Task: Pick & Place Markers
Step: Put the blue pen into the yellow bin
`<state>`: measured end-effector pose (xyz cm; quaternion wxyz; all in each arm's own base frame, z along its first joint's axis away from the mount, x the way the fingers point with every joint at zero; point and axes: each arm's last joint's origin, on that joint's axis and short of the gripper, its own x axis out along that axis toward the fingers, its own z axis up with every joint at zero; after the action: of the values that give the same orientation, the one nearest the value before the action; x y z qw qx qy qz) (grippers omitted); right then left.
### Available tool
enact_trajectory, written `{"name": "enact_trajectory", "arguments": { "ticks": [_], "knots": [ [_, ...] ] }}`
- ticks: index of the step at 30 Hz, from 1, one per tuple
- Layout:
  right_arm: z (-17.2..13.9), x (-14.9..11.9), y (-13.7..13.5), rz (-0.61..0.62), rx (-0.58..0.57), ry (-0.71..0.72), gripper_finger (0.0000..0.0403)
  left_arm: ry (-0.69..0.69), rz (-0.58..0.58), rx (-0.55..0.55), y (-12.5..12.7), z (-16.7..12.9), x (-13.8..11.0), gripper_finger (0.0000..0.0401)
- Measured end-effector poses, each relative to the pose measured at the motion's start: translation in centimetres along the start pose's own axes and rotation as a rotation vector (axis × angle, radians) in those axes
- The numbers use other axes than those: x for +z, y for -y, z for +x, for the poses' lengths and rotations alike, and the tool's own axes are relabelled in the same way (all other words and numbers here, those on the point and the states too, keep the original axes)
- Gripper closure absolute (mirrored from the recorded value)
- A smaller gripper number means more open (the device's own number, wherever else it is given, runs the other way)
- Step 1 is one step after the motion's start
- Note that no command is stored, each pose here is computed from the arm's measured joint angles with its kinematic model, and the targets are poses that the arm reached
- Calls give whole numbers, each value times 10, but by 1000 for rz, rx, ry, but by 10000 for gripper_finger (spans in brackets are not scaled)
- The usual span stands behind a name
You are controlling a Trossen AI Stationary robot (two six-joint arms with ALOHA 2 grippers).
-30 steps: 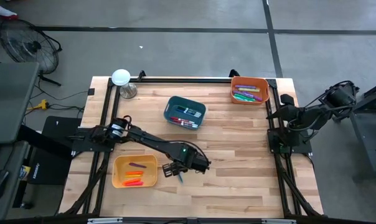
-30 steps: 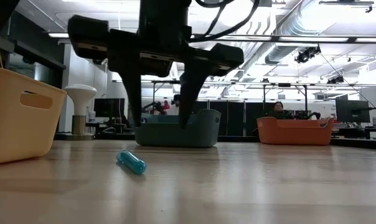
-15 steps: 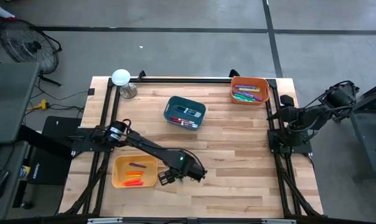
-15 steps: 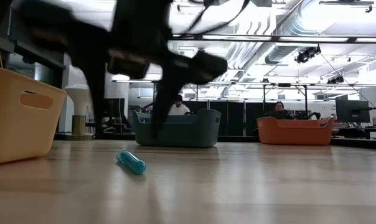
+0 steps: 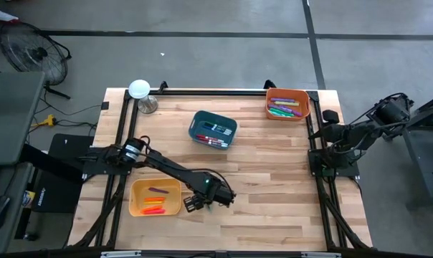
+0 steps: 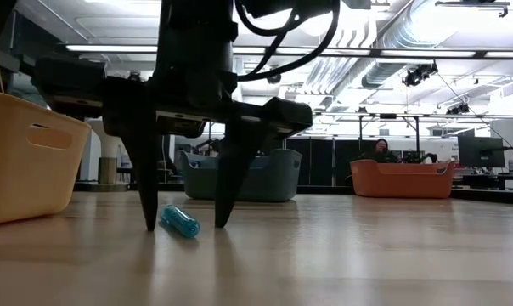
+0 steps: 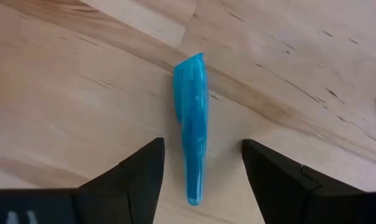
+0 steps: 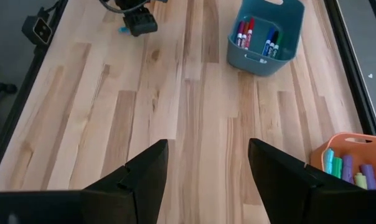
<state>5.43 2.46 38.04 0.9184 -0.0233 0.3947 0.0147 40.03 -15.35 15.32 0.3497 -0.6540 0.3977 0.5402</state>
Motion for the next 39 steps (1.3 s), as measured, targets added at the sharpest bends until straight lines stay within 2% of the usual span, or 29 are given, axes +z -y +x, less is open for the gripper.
{"name": "enact_trajectory", "arguments": {
  "ticks": [4,14,17,21,32,39],
  "knots": [
    [0,-1,0,-5,1,-15,192,-10,3,-6,0,1,0,205],
    [0,-4,1,8,8,-47,192,-14,16,7,2,16,-1,310],
    [0,-6,2,11,3,-63,192,0,29,13,3,28,-2,336],
    [-3,-9,4,30,5,-62,192,-10,52,15,3,28,-2,361],
    [-14,-20,14,101,33,-8,192,29,174,-3,3,27,-3,370],
    [-16,-21,16,104,28,4,192,101,270,-17,8,8,-10,372]
  ]
}}
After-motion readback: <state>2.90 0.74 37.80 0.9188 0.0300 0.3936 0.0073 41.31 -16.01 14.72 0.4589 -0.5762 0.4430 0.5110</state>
